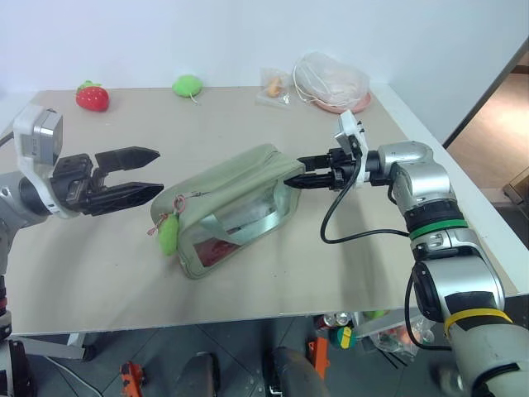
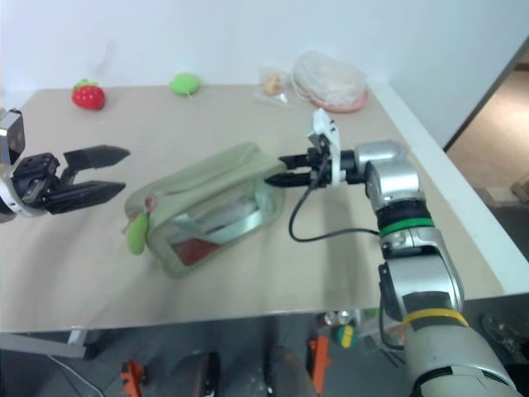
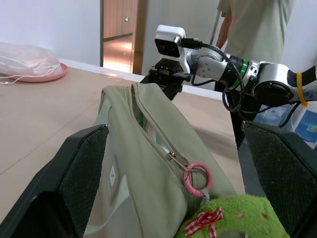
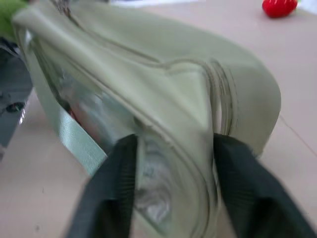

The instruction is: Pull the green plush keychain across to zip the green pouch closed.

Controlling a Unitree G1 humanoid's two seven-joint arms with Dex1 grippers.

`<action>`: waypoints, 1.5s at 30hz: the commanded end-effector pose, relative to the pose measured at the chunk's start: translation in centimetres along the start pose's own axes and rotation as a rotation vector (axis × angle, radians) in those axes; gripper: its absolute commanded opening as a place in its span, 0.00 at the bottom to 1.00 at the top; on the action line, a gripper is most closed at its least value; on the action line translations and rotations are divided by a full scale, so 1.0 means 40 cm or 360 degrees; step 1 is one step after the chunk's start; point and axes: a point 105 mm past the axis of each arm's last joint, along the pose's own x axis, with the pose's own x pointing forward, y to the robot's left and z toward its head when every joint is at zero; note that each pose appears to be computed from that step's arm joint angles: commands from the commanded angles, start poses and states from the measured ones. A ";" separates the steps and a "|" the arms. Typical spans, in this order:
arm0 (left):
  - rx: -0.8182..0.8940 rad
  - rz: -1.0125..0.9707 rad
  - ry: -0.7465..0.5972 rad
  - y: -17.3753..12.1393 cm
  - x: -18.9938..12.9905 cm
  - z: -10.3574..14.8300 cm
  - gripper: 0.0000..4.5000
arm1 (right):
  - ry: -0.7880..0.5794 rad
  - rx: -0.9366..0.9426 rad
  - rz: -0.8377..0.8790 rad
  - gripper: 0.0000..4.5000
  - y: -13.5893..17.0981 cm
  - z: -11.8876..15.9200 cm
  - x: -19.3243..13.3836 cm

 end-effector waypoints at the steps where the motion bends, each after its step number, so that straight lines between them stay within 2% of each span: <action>1: 0.0055 0.0012 -0.0048 -0.006 -0.008 0.022 1.00 | -0.0097 -0.0040 -0.0005 0.13 0.006 0.027 -0.011; 3: 0.0035 0.0027 -0.0061 -0.003 -0.010 0.016 1.00 | -0.0097 -0.0029 -0.0001 0.01 0.016 0.015 -0.017; 12: -0.0033 0.0159 -0.0151 0.015 -0.043 0.008 1.00 | -0.0104 -0.0078 -0.0206 0.01 0.054 0.011 -0.103; 15: -0.0038 0.0221 -0.0157 0.020 -0.060 0.007 1.00 | -0.0124 -0.0113 -0.0304 0.01 0.090 0.026 -0.130; 18: -0.0045 0.0256 -0.0171 0.024 -0.067 0.007 1.00 | -0.0132 -0.0102 -0.0352 0.01 0.140 0.023 -0.124; 24: -0.0060 0.0306 -0.0166 0.034 -0.076 -0.001 1.00 | -0.0179 -0.0048 -0.0461 0.01 0.185 0.025 -0.095; 27: -0.0071 0.0313 -0.0165 0.034 -0.074 -0.008 1.00 | -0.0215 -0.0009 -0.0508 0.01 0.192 0.025 -0.085; 36: -0.0070 0.0310 -0.0157 0.033 -0.070 -0.012 1.00 | -0.0143 0.0056 -0.0543 0.01 0.176 -0.015 -0.087; 39: -0.0081 0.0315 -0.0119 0.032 -0.072 -0.023 1.00 | -0.0119 0.0062 -0.0510 0.01 0.179 -0.025 -0.086; 45: -0.0053 0.0230 0.0120 0.011 -0.060 -0.066 1.00 | -0.0028 0.0056 -0.0381 0.01 0.193 -0.047 -0.075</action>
